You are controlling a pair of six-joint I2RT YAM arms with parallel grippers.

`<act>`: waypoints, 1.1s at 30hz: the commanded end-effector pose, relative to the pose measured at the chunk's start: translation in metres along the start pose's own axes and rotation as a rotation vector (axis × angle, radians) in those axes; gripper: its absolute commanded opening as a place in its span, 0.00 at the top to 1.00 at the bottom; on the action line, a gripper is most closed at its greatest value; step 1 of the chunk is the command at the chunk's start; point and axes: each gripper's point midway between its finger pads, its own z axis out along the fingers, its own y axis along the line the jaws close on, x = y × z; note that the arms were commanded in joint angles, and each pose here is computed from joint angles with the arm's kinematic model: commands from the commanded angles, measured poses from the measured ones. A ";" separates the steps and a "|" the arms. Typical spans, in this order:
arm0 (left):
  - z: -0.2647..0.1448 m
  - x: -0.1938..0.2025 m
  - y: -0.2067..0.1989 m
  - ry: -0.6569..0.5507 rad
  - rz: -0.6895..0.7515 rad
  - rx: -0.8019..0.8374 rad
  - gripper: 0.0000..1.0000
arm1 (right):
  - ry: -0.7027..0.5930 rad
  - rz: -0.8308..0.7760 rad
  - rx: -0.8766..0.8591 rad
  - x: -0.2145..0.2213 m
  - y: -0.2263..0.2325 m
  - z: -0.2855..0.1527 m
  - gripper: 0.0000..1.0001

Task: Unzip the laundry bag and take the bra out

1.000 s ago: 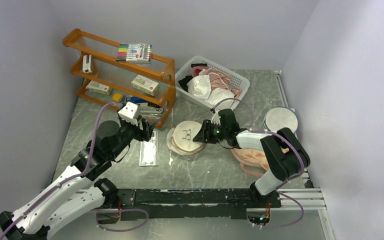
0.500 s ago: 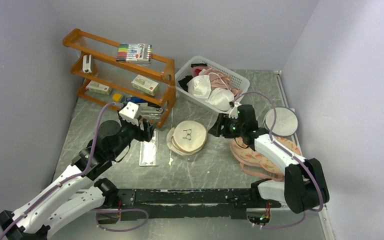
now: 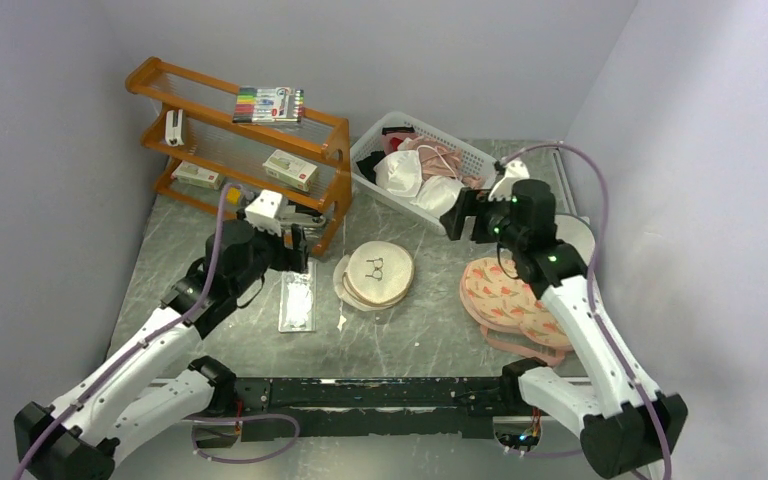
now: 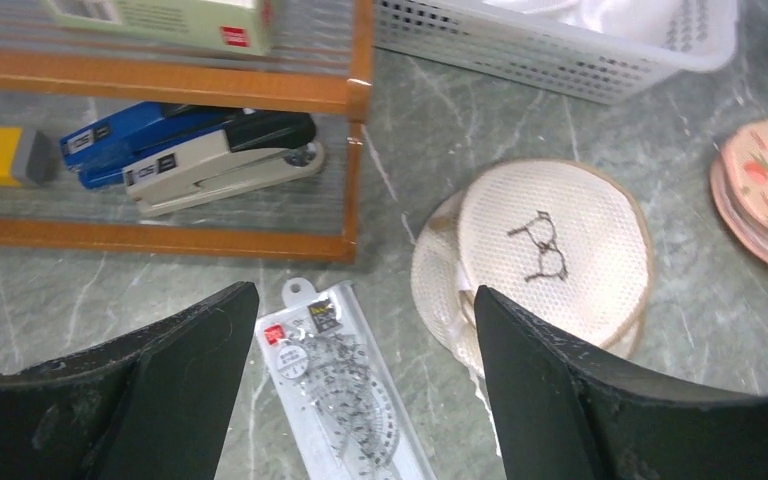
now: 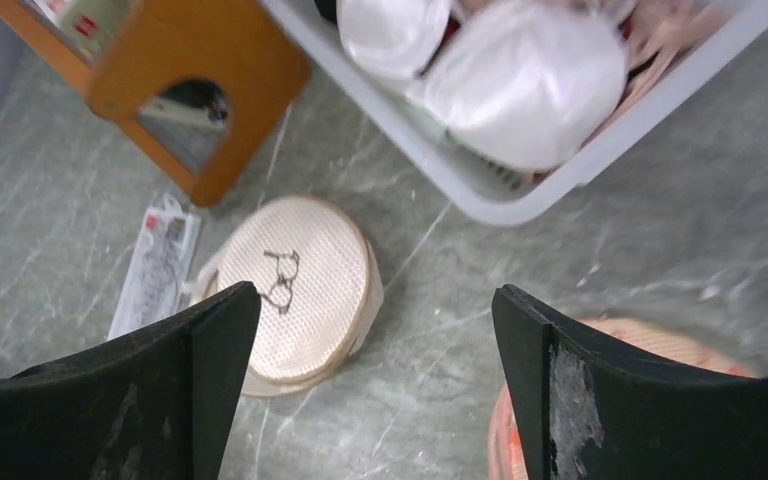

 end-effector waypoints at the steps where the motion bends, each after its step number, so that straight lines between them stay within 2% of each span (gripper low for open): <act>1: 0.006 -0.038 0.014 -0.085 -0.090 0.017 0.09 | -0.092 -0.080 0.099 -0.035 -0.007 -0.040 0.10; 5: 0.004 -0.063 0.044 -0.138 -0.145 -0.016 0.09 | -0.177 -0.119 0.142 -0.060 -0.008 -0.068 0.00; 9: -0.010 -0.099 0.055 -0.193 -0.145 -0.048 0.10 | -0.231 -0.151 0.174 -0.077 -0.008 -0.090 0.00; 14: -0.058 -0.168 0.052 -0.350 -0.074 -0.068 0.09 | -0.321 -0.185 0.170 -0.106 0.003 -0.122 0.00; 19: -0.115 -0.220 0.048 -0.482 -0.049 -0.096 0.08 | -0.464 -0.213 0.132 -0.139 0.022 -0.162 0.00; 22: -0.140 -0.236 0.045 -0.539 -0.056 -0.096 0.08 | -0.602 -0.209 0.120 -0.151 0.028 -0.193 0.00; 25: -0.153 -0.242 0.041 -0.568 -0.053 -0.089 0.08 | -0.677 -0.180 0.133 -0.157 0.027 -0.210 0.00; 33: -0.153 -0.243 0.039 -0.572 -0.027 -0.076 0.08 | -0.659 -0.120 0.207 -0.159 0.014 -0.208 0.00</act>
